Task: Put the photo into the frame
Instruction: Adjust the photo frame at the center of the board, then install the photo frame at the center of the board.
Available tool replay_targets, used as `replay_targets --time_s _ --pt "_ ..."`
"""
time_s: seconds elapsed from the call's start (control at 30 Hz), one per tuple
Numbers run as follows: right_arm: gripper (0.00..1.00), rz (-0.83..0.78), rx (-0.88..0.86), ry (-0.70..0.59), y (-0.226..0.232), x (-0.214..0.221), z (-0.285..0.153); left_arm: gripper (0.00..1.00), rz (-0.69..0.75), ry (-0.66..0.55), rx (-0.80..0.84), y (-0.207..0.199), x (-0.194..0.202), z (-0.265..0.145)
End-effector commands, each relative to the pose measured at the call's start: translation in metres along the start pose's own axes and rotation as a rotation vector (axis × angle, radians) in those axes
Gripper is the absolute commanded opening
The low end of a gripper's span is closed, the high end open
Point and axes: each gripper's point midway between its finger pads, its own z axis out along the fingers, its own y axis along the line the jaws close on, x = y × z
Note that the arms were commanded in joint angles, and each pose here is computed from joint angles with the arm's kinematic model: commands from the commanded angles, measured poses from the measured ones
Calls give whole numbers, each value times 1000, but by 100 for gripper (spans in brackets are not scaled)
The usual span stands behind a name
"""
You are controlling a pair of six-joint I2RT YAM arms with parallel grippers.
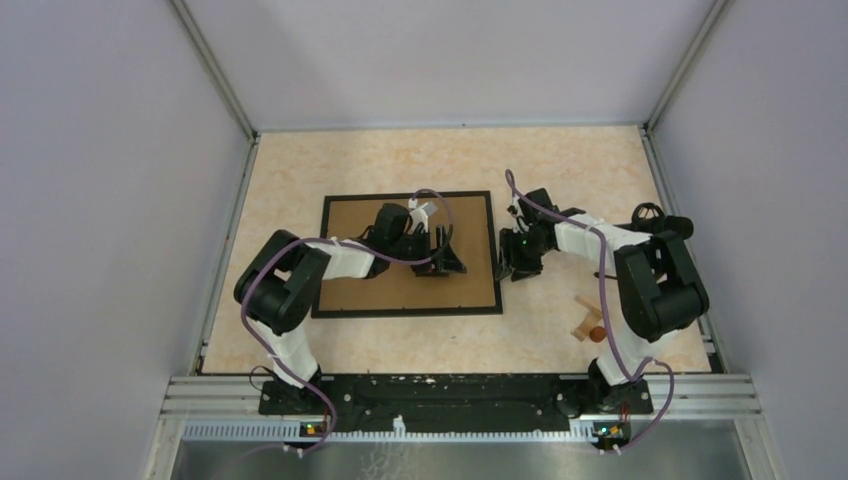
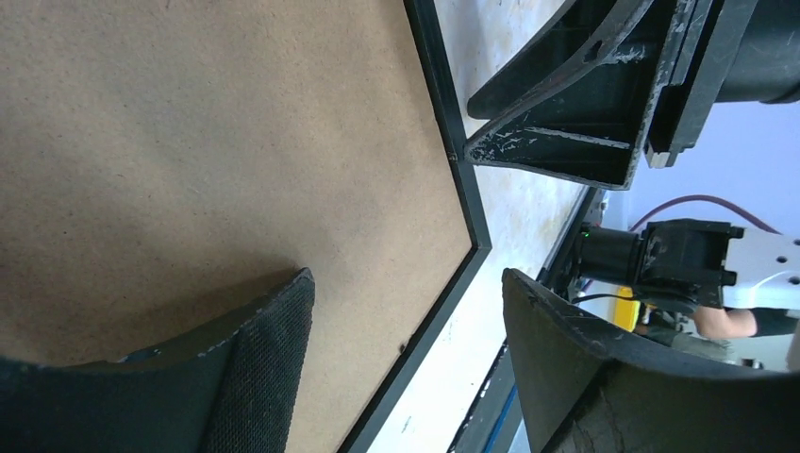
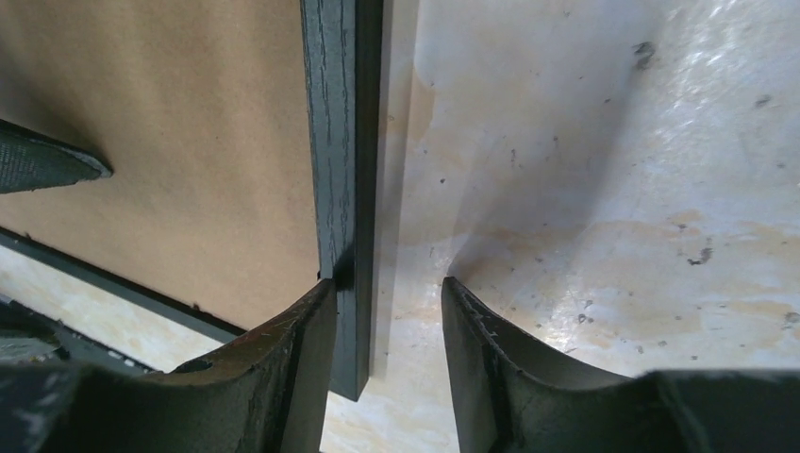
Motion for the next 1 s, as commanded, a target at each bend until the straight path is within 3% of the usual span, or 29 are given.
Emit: replay_targets --time_s 0.0,0.67,0.97 --pt "45 -32 -39 -19 8 -10 4 79 54 -16 -121 27 3 -5" --pt "44 21 -16 13 9 5 17 80 37 1 -191 45 7 -1" --pt "53 -28 -6 0 2 1 -9 80 44 -7 -183 43 5 -1"
